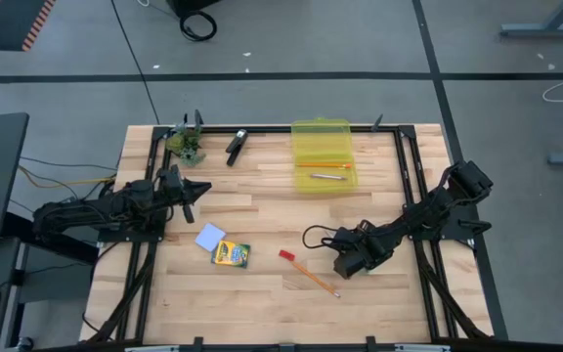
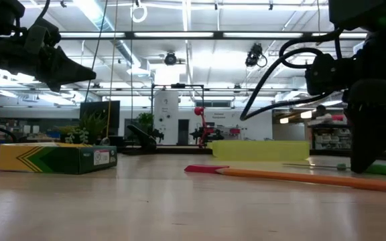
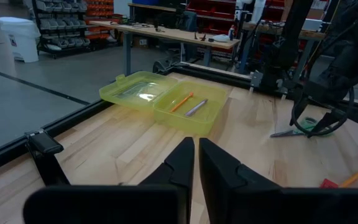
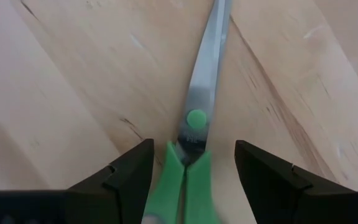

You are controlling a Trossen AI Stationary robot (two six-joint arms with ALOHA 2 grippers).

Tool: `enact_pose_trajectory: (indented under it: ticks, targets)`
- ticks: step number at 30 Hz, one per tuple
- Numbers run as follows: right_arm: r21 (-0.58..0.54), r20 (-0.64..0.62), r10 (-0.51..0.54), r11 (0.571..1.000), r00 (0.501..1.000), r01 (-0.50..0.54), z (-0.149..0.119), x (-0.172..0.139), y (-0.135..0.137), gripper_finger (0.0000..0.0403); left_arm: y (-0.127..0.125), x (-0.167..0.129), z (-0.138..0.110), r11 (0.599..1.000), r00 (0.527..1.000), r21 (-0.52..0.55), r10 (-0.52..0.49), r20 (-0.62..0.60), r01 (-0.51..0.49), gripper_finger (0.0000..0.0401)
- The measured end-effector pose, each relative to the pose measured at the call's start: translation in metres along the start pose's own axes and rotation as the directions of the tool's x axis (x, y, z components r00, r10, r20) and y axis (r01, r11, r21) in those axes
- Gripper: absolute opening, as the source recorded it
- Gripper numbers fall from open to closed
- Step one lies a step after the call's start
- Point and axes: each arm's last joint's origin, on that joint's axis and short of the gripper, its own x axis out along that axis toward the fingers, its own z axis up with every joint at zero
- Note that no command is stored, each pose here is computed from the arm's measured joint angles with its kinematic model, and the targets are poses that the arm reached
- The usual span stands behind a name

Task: Pack school essentials
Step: Put the green scissors into the yellow supply box

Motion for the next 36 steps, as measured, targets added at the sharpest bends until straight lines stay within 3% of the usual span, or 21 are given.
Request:
enact_pose_trajectory:
  ticks: [9, 18, 27, 36]
  targets:
    - [0.01, -0.111, 0.046, 0.999, 0.993, -0.045, -0.003, -0.001, 0.001, 0.0231, 0.0, 0.0, 0.0, 1.0, 1.0, 0.0, 0.0, 0.0, 0.0, 0.0031]
    - [0.076, -0.201, 0.078, 0.995, 0.976, -0.064, 0.002, 0.001, -0.003, 0.0201, 0.0, 0.0, 0.0, 1.0, 1.0, 0.0, 0.0, 0.0, 0.0, 0.0032]
    - [0.08, -0.222, 0.089, 0.994, 0.971, -0.073, 0.006, 0.003, -0.005, 0.0143, 0.0, 0.0, 0.0, 1.0, 1.0, 0.0, 0.0, 0.0, 0.0, 0.0033]
    - [0.058, -0.214, 0.088, 0.995, 0.973, -0.078, 0.008, 0.001, -0.004, 0.0141, 0.0, 0.0, 0.0, 1.0, 1.0, 0.0, 0.0, 0.0, 0.0, 0.0031]
